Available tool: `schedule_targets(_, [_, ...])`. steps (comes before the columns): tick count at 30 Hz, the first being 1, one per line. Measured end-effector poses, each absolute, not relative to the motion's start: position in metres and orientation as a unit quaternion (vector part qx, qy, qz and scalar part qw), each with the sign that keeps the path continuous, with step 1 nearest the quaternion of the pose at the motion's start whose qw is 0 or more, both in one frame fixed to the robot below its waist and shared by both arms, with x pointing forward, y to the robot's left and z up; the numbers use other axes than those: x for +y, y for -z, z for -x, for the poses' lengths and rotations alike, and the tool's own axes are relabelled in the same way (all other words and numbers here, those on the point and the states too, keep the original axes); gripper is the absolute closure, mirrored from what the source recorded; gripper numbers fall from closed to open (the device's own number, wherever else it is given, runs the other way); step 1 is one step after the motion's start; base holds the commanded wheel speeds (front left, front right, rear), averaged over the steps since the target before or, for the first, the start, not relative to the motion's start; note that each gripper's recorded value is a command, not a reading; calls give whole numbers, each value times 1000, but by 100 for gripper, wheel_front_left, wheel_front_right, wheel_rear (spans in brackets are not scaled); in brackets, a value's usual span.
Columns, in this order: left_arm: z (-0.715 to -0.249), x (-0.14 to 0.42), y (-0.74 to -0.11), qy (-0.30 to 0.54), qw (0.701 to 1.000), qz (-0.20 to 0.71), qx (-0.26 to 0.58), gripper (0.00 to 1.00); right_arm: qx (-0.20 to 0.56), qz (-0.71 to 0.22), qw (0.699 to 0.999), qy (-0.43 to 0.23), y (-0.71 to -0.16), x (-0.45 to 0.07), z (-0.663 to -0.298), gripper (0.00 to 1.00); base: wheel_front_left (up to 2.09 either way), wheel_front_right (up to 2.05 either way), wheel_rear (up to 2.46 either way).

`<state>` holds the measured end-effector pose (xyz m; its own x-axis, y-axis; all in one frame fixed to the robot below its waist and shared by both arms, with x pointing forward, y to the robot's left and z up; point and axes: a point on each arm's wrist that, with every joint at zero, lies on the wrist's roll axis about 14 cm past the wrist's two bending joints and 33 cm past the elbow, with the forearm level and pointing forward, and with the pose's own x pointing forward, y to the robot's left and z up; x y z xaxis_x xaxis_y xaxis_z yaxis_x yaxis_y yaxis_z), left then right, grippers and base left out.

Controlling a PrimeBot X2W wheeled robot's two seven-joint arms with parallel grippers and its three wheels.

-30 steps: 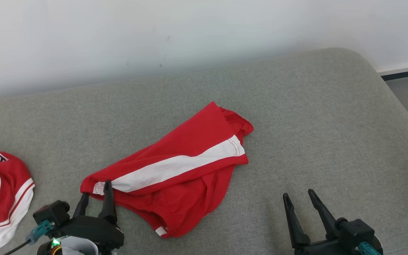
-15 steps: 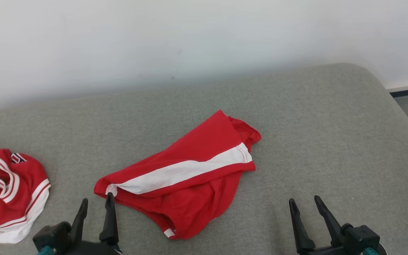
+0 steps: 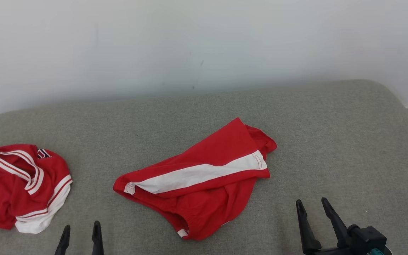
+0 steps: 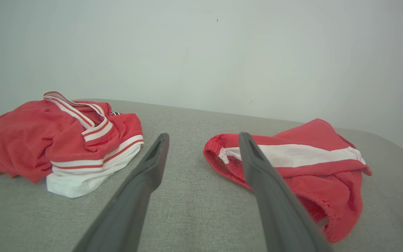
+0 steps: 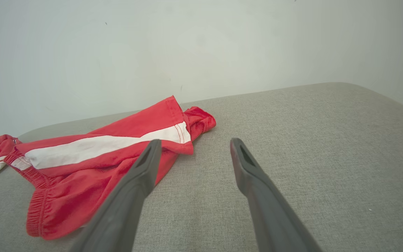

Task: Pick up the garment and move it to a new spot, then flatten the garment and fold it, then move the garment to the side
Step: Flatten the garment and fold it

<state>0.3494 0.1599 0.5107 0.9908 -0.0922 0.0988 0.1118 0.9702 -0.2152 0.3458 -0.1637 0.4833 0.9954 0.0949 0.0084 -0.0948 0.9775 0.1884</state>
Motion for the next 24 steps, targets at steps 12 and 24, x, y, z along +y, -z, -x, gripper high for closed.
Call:
schedule_targets(12, [-327, 210, -493, -22, 997, 67, -23, 0, 15, -90, 994, -64, -479, -155, -348, 0, 0, 0, 0])
schedule_targets(24, [-330, 194, -489, 4, 997, 69, -16, 0, 87, -105, 988, -73, -476, -156, -381, 0, 0, 0, 0])
